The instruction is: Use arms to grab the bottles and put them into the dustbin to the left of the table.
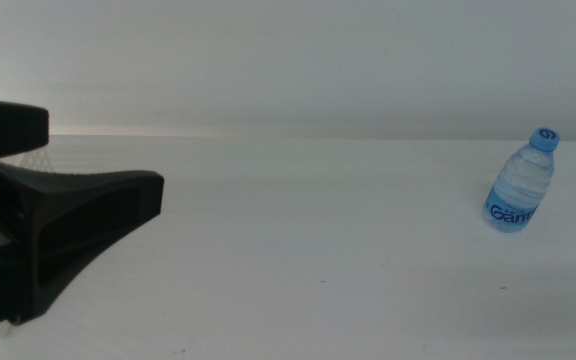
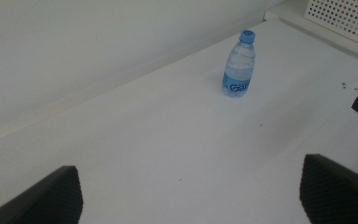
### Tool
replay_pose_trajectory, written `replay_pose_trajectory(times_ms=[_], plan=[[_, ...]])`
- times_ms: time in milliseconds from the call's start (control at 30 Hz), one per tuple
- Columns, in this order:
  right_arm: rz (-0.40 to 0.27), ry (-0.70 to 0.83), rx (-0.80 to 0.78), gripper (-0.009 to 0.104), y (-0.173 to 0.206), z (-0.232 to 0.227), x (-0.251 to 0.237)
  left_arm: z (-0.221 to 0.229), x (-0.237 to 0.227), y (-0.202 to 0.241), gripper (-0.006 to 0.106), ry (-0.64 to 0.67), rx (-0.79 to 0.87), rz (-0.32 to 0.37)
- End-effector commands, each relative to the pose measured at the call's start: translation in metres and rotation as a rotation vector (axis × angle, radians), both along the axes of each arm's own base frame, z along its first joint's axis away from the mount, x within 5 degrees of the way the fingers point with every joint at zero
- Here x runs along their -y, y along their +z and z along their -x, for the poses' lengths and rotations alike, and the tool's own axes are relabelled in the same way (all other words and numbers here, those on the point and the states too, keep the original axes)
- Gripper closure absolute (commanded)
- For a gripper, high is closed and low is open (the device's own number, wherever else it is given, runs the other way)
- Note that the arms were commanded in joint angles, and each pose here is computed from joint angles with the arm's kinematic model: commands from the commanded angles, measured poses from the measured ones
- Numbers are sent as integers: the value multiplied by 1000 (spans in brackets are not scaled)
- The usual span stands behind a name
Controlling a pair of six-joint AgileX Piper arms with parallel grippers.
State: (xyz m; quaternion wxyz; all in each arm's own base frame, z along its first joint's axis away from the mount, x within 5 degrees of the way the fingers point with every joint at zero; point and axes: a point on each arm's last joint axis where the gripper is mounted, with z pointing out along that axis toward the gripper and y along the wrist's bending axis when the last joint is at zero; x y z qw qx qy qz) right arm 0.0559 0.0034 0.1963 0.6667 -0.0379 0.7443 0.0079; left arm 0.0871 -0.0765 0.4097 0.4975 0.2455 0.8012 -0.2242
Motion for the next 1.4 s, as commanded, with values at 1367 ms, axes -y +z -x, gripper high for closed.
replay_pose_trajectory(times_ms=[1367], plan=[[-4,-232,-129,7,-28,-74,24,-1,0,1,7,1,29,-5]])
